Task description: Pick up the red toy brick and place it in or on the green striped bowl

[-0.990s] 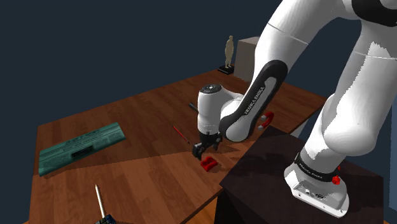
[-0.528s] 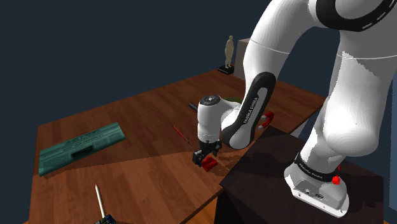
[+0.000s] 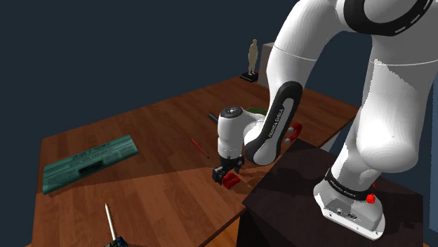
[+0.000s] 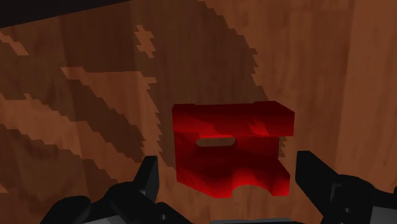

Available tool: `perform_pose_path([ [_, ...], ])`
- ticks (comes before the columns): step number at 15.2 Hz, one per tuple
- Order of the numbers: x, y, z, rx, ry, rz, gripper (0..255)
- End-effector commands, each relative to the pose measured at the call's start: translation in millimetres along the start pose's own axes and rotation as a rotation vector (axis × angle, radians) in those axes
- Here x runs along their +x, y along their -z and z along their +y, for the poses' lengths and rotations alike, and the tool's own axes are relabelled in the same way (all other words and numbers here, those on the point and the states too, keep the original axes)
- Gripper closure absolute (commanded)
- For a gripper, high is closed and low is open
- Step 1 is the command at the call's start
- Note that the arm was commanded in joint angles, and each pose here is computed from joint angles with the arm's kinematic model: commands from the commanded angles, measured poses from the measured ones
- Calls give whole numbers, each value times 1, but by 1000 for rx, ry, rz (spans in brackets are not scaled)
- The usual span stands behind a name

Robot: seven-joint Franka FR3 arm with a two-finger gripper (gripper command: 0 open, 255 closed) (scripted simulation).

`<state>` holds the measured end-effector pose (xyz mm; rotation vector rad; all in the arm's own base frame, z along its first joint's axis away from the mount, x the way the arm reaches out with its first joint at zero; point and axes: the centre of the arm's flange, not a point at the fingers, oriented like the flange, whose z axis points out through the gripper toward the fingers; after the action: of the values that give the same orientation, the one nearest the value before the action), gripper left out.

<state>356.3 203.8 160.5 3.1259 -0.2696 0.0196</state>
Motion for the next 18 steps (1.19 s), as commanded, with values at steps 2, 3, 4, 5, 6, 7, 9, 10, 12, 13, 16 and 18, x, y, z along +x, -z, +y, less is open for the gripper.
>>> perform_pose_path([
  [2,0,0,0,0,0,0,255],
  [3,0,0,0,0,0,0,255],
  [4,0,0,0,0,0,0,255],
  [5,0,0,0,0,0,0,255],
  [6,0,0,0,0,0,0,255],
  [7,0,0,0,0,0,0,255],
  [9,0,0,0,0,0,0,255],
  [10,0,0,0,0,0,0,255],
  [12,0,11,0,0,0,0,255],
  [13,0,16,0,0,0,0,255],
  [16,0,32,0,0,0,0,255],
  [18,1,42,0,0,0,0,255],
])
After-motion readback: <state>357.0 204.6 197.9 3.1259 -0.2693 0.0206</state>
